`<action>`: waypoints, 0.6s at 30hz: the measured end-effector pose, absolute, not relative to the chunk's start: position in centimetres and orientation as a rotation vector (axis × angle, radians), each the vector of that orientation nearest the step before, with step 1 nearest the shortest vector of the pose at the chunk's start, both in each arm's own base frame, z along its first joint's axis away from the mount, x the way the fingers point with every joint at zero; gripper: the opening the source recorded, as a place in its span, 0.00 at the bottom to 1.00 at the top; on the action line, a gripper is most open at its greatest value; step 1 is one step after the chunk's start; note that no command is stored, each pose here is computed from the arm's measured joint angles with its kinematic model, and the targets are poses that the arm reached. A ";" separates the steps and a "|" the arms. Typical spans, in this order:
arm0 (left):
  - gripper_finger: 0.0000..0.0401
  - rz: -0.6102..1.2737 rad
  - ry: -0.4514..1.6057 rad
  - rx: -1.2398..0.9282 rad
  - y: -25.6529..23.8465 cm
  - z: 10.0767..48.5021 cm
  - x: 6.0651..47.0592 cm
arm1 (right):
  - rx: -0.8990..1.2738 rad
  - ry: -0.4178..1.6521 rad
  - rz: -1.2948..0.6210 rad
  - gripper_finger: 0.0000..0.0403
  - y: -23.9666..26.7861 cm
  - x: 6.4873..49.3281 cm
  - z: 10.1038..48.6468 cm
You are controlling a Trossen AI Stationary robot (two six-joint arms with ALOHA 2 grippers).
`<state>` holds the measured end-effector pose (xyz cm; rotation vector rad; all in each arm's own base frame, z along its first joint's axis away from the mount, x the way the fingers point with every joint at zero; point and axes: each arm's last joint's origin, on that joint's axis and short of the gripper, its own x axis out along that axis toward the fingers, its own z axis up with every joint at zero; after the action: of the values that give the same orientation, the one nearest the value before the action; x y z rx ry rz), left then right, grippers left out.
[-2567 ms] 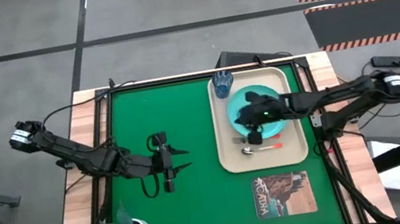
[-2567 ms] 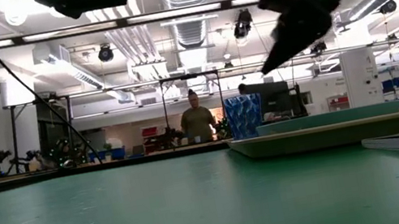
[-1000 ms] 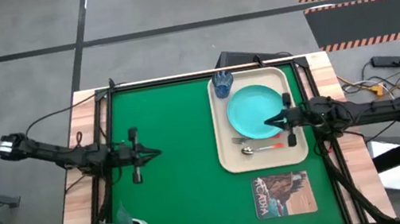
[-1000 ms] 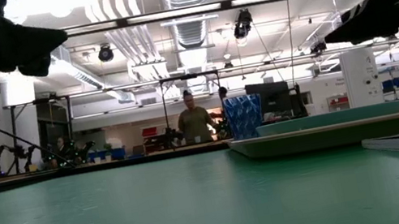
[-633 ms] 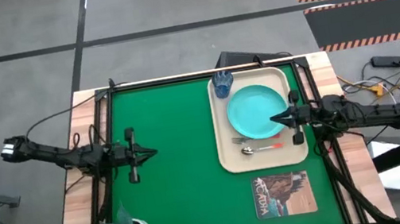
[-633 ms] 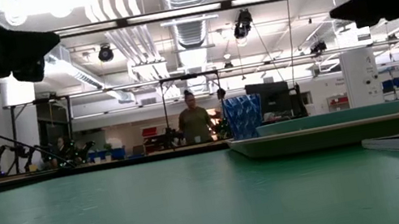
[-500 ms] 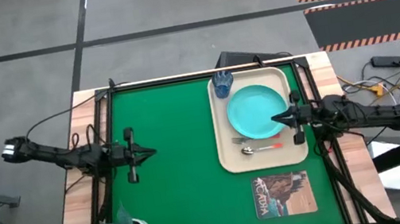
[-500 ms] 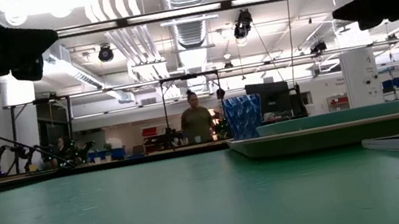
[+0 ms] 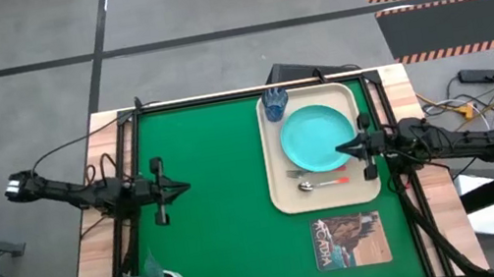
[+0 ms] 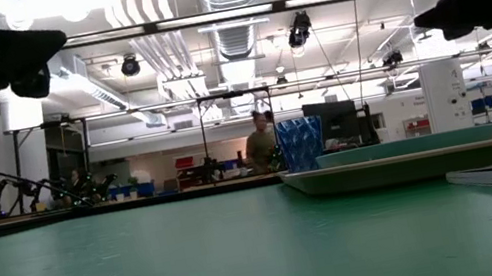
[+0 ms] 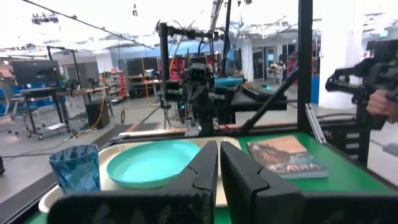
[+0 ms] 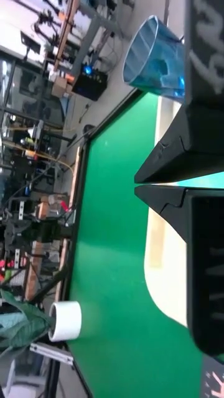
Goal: Pick and place plate/cup/fork/spoon on tray
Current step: Return to Home Position
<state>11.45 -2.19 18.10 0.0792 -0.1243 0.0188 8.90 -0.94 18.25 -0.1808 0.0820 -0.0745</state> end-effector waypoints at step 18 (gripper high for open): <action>0.01 0.255 -0.018 0.073 -1.6 17.1 11.9 | -0.068 0.064 -0.012 0.02 -0.8 9.5 17.2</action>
<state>11.88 -1.64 17.07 0.0731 -0.0184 0.2548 9.50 -0.81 17.24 -0.0675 0.0643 -0.0121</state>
